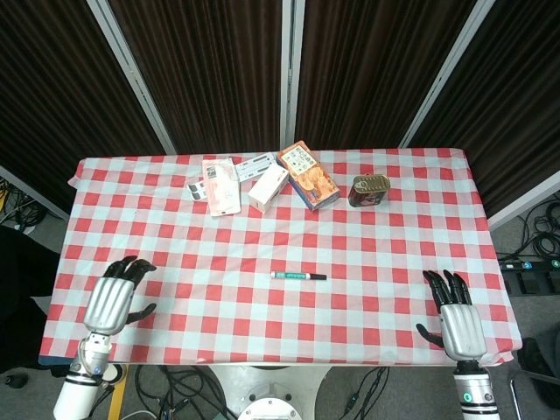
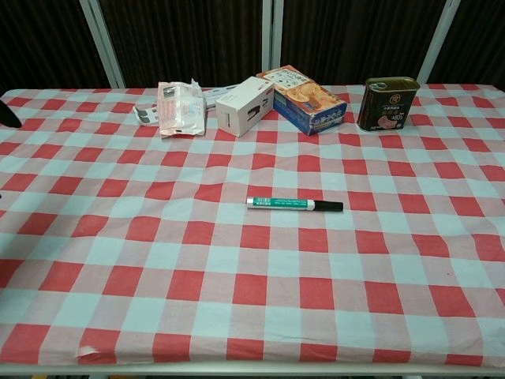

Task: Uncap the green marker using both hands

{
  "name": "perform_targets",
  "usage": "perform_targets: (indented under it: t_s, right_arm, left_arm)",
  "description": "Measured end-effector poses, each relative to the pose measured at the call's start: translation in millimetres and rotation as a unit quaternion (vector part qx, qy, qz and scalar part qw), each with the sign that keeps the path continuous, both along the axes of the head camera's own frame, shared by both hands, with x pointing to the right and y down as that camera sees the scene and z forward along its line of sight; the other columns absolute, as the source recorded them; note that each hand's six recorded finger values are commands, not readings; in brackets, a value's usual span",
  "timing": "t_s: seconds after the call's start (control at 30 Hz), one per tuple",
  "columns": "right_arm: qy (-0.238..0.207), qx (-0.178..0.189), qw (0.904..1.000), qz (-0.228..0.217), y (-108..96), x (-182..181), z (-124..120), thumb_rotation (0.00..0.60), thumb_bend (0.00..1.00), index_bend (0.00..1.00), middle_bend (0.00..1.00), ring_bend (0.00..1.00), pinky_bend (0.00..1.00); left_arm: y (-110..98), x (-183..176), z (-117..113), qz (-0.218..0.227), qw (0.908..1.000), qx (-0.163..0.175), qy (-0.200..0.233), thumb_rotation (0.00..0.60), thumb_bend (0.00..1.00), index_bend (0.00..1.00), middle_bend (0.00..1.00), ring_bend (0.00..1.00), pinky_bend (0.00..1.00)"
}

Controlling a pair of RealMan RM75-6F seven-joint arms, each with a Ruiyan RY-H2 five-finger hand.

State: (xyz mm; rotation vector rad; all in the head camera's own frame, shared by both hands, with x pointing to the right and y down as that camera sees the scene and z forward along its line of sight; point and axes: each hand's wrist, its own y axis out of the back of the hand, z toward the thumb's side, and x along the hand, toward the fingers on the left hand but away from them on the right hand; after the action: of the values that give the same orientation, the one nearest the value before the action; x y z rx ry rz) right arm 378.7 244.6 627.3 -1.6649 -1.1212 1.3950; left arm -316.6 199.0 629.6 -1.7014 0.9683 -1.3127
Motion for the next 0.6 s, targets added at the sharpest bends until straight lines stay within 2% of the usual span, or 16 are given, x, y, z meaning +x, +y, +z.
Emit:
perform_targets:
  t_s: [0.17, 0.3, 0.33, 0.37, 0.47, 0.53, 0.6]
  right_arm:
    - [0.004, -0.001, 1.0, -0.002, -5.3, 0.0, -0.6, 0.6, 0.0, 0.08, 0.12, 0.0, 0.0]
    - [0.008, -0.002, 1.0, -0.002, -7.6, 1.0, -1.3, 0.6, 0.0, 0.08, 0.12, 0.0, 0.0]
    - [0.009, -0.002, 1.0, -0.002, -7.9, 1.2, -1.5, 0.6, 0.0, 0.08, 0.12, 0.0, 0.0]
    - [0.01, -0.002, 0.9999, -0.001, -8.0, 1.6, -1.6, 0.6, 0.0, 0.08, 0.12, 0.0, 0.0]
    - [0.011, -0.005, 0.9999, 0.0, -7.5, 3.0, -1.2, 0.6, 0.0, 0.08, 0.12, 0.0, 0.0]
    - [0.012, -0.006, 0.9999, 0.001, -6.9, 4.0, -0.8, 0.6, 0.0, 0.08, 0.12, 0.0, 0.0]
    - [0.013, -0.008, 0.9999, 0.002, -6.3, 5.0, -0.3, 0.6, 0.0, 0.08, 0.12, 0.0, 0.0]
  left_arm:
    - [-26.2, 47.5, 8.8, 0.025, 0.9996, -0.009, 0.007, 0.6, 0.14, 0.36, 0.31, 0.21, 0.34]
    - [-41.4, 95.4, 22.9, 0.048, 0.9977, -0.036, 0.031, 0.6, 0.15, 0.36, 0.31, 0.23, 0.37]
    - [-44.2, 111.3, 27.4, 0.056, 0.9967, -0.044, 0.038, 0.6, 0.15, 0.36, 0.32, 0.26, 0.4]
    - [-45.7, 123.3, 30.5, 0.063, 0.9959, -0.05, 0.043, 0.6, 0.16, 0.36, 0.33, 0.3, 0.44]
    - [-49.3, 162.5, 38.1, 0.087, 0.9932, -0.06, 0.05, 0.6, 0.17, 0.37, 0.43, 0.61, 0.67]
    - [-50.2, 185.2, 42.5, 0.098, 0.9918, -0.065, 0.051, 0.6, 0.18, 0.37, 0.46, 0.75, 0.77]
    - [-50.3, 201.7, 48.0, 0.105, 0.9906, -0.074, 0.045, 0.6, 0.18, 0.38, 0.46, 0.82, 0.83]
